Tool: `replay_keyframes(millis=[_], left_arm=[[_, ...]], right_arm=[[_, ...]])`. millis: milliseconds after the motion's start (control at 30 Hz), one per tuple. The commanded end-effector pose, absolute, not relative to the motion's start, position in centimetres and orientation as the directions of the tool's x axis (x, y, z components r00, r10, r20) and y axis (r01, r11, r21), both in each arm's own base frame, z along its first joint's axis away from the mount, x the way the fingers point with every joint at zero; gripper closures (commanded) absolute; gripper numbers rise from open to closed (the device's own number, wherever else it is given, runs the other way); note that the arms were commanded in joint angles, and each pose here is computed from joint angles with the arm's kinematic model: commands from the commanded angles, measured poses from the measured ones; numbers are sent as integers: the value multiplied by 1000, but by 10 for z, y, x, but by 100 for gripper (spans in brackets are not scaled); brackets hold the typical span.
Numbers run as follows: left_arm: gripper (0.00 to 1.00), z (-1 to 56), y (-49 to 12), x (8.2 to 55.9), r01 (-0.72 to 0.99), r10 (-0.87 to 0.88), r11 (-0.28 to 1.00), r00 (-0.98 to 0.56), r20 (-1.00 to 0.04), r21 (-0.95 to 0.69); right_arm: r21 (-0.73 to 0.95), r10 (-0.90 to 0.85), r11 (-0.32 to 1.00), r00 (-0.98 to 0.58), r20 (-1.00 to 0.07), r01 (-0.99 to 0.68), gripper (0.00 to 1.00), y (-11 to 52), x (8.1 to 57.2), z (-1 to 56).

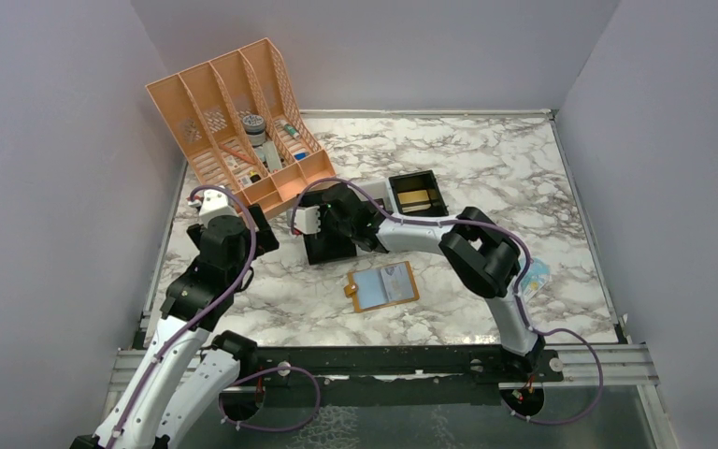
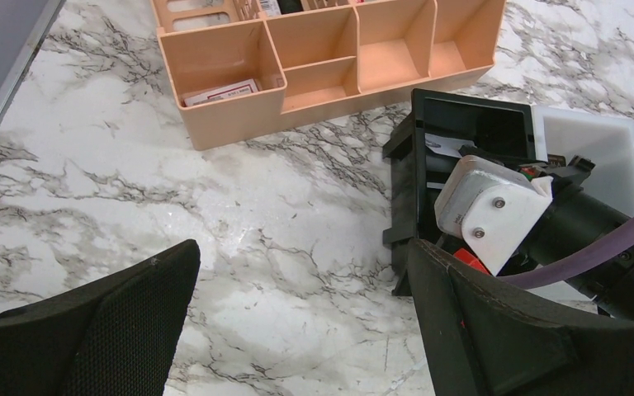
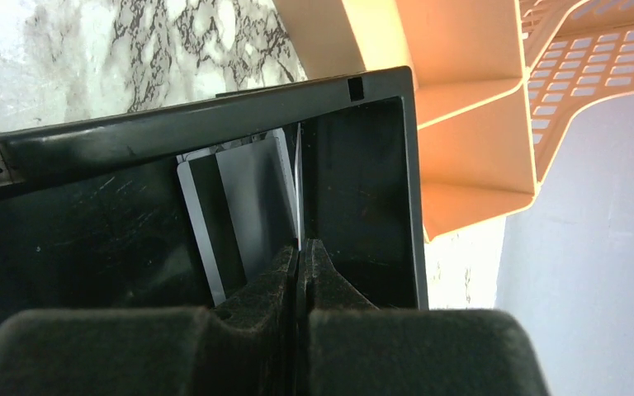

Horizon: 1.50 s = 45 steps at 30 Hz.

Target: Take the credit cards out of the card holder

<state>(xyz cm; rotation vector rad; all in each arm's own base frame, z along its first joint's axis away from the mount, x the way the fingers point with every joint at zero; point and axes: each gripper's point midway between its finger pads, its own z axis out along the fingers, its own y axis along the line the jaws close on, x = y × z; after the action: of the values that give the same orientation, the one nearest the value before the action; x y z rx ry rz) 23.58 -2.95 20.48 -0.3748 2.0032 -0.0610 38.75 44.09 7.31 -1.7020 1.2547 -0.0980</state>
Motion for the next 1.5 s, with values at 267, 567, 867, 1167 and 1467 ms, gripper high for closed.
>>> replay_keyframes(millis=[267, 567, 867, 1167, 1467], left_arm=[[1, 199, -25, 236, -255, -277, 950, -414, -867, -181], [1, 198, -26, 237, -254, -274, 951, -423, -864, -177], [1, 198, -27, 236, -248, -274, 952, -427, -862, -179], [1, 197, -28, 237, -246, -274, 952, -430, -860, -180], [1, 196, -29, 237, -244, -273, 953, -434, -858, -179]], right_arm=[[-703, -740, -88, 519, -429, -706, 89, 447, 386, 64], [-669, -737, -124, 520, -432, -733, 76, 442, 379, 60], [-663, -720, -99, 513, -467, -742, 70, 443, 376, 76], [-658, -698, -52, 498, -514, -752, 70, 446, 373, 87], [-641, -655, -15, 492, -574, -767, 68, 449, 364, 105]])
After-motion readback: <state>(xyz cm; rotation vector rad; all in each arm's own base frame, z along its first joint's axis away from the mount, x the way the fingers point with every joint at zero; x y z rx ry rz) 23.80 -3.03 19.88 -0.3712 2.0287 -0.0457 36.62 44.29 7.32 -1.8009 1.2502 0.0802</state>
